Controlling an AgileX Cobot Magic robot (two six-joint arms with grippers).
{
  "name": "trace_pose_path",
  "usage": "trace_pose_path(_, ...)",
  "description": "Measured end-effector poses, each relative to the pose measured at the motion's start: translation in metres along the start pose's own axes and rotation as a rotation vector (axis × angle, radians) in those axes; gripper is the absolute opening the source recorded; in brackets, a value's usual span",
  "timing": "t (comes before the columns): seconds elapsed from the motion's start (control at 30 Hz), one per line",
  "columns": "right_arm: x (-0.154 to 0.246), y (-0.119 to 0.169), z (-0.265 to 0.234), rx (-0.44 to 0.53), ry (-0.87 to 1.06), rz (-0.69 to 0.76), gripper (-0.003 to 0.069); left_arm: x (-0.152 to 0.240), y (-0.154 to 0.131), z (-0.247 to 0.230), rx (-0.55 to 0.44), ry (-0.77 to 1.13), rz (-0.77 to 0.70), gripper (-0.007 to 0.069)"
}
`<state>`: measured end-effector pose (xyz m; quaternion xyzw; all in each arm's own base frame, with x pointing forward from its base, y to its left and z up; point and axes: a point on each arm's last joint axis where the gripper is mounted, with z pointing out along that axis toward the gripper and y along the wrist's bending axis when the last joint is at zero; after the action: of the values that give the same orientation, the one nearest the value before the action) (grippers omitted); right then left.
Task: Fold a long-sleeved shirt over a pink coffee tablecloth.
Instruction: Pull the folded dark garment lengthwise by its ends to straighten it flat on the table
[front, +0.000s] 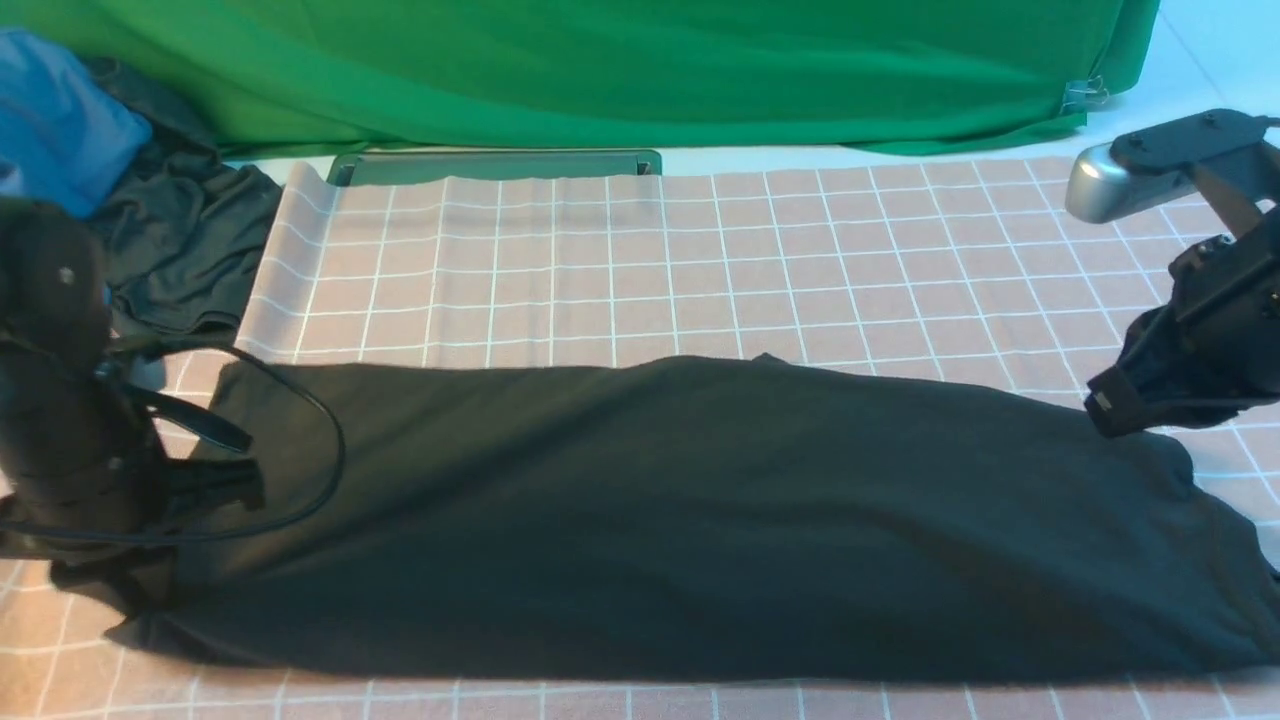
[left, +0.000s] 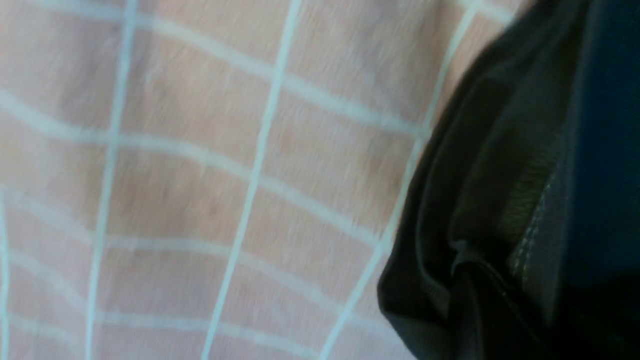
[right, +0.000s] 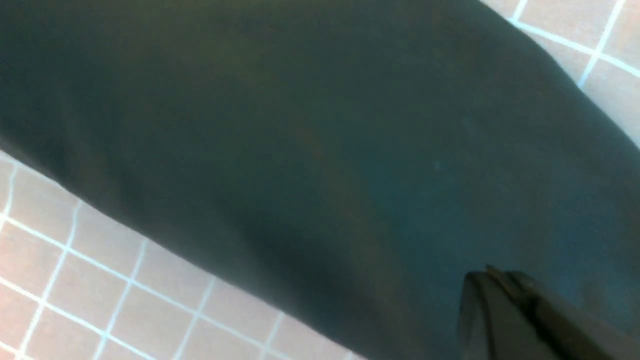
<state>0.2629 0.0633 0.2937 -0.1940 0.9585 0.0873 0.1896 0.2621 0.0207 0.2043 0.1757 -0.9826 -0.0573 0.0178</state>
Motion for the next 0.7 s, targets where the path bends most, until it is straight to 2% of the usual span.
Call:
trace_pose_path(0.2, 0.005, -0.006, -0.001, 0.074, 0.048, 0.018, 0.0046, 0.013, 0.007, -0.014, -0.021, 0.041, -0.026, 0.0032)
trace_pose_path(0.3, 0.006, -0.013, -0.002, 0.109, 0.054, 0.06, 0.009, 0.014, 0.007, -0.015, -0.021, 0.041, -0.043, 0.0052)
trace_pose_path(0.4, 0.009, -0.024, -0.004, 0.135, 0.058, 0.129, 0.0215, 0.014, 0.008, -0.015, -0.031, 0.036, -0.039, 0.0137)
trace_pose_path(0.43, 0.01, -0.026, -0.005, 0.138, 0.058, 0.137, 0.0235, 0.014, 0.008, -0.015, -0.033, 0.035, -0.038, 0.0153)
trace_pose_path(0.47, 0.011, -0.033, -0.006, 0.151, 0.056, 0.176, 0.0302, 0.014, 0.009, -0.016, -0.041, 0.031, -0.037, 0.0225)
trace_pose_path(0.53, 0.013, -0.039, -0.008, 0.161, 0.054, 0.204, 0.0355, 0.014, 0.01, -0.016, -0.048, 0.03, -0.036, 0.0274)
trace_pose_path(0.57, 0.015, -0.045, -0.009, 0.171, 0.054, 0.242, 0.0416, 0.014, 0.011, -0.016, -0.061, 0.025, -0.03, 0.0353)
trace_pose_path(0.6, 0.016, -0.047, -0.009, 0.174, 0.054, 0.252, 0.0429, 0.013, 0.011, -0.016, -0.063, 0.024, -0.029, 0.0372)
trace_pose_path(0.63, 0.019, -0.053, -0.011, 0.181, 0.068, 0.287, 0.048, 0.014, 0.012, -0.017, -0.068, 0.019, -0.027, 0.0437)
trace_pose_path(0.7, 0.022, -0.059, -0.01, 0.185, 0.089, 0.321, 0.0534, 0.016, 0.013, -0.022, -0.055, -0.008, -0.032, 0.0469)
